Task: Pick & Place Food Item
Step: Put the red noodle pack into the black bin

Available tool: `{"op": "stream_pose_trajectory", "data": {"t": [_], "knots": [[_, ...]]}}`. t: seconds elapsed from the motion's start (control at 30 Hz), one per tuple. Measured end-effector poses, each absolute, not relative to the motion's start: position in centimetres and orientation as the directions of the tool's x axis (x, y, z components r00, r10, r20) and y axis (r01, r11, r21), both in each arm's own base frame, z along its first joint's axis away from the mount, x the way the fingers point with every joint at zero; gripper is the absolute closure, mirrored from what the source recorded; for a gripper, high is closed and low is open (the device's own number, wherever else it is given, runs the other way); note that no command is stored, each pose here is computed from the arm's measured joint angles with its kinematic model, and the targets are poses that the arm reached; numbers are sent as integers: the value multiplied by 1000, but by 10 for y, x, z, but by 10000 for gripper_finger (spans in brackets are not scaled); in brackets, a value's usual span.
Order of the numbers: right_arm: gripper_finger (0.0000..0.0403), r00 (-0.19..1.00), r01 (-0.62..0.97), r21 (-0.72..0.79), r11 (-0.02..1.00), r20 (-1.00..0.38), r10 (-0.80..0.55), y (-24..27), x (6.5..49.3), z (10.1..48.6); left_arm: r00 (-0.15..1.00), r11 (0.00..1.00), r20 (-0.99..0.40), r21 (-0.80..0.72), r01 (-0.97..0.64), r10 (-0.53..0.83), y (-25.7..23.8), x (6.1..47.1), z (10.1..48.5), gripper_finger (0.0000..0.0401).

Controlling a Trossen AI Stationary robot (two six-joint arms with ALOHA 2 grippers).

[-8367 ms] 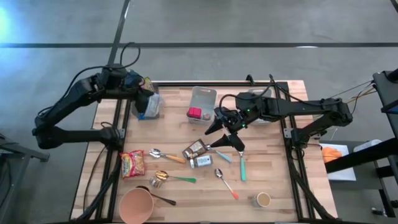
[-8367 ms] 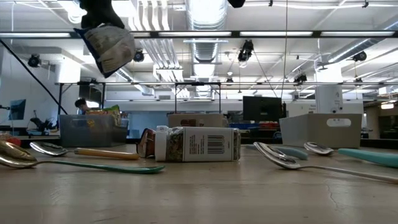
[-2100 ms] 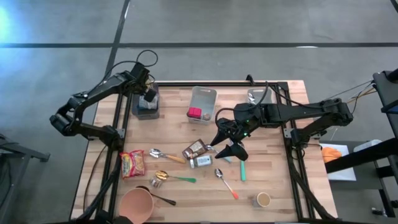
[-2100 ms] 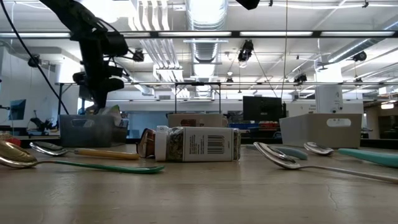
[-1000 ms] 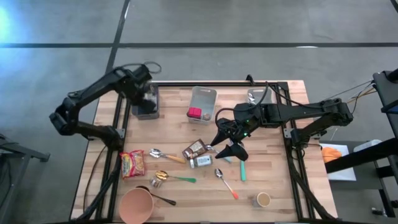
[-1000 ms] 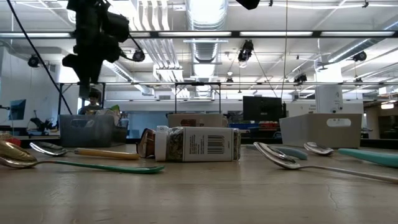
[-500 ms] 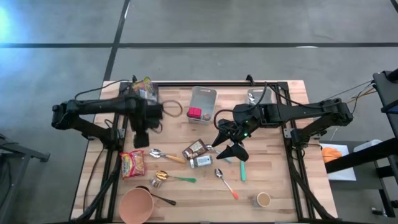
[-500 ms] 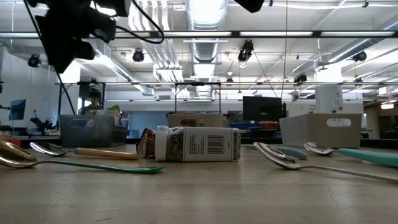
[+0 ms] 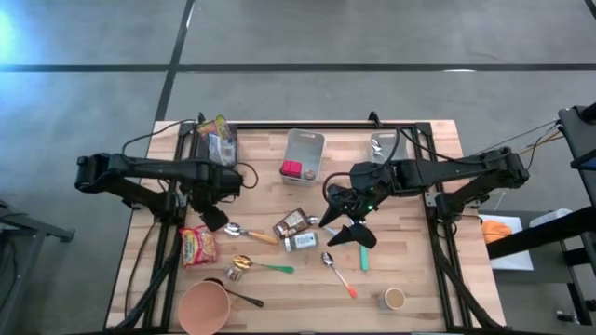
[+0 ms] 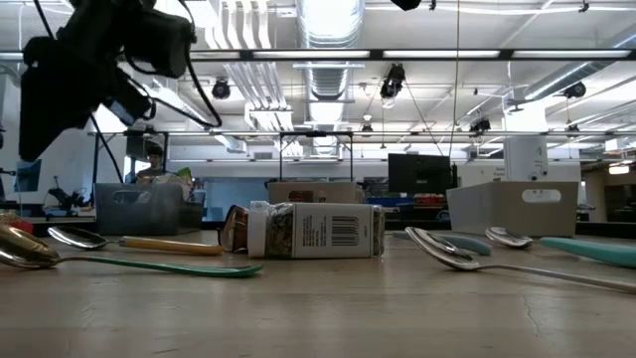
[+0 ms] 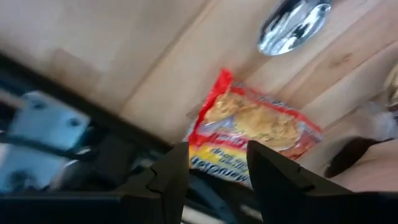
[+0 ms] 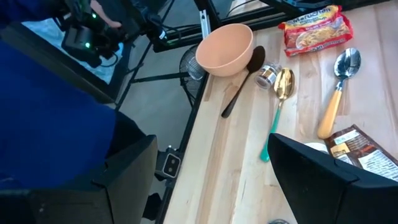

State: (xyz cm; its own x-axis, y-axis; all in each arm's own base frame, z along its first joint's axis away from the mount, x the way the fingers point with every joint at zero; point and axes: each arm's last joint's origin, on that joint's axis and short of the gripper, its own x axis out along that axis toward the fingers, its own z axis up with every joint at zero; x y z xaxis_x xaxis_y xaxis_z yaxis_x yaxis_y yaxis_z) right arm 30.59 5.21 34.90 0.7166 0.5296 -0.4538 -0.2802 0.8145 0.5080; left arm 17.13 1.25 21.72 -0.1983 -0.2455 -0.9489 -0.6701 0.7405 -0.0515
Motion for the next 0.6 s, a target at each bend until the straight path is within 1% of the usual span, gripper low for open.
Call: {"op": "stream_pose_trajectory", "data": {"t": [0.1, 0.23, 0.43, 0.6], "knots": [[100, 717, -279, 508, 815, -454, 528, 52, 306, 349, -142, 730, -953, -105, -676, -268, 12, 175, 207, 237], [100, 717, -273, 515, 813, -454, 529, 52, 306, 349, -102, 728, -957, -136, -672, -273, 12, 176, 198, 237], [100, 713, -278, 516, 810, -454, 534, 55, 305, 349, -107, 727, -953, -142, -672, -285, 11, 171, 182, 237], [100, 712, -282, 513, 811, -454, 536, 56, 305, 349, -62, 690, -954, -166, -704, -293, 11, 170, 168, 237]]}}
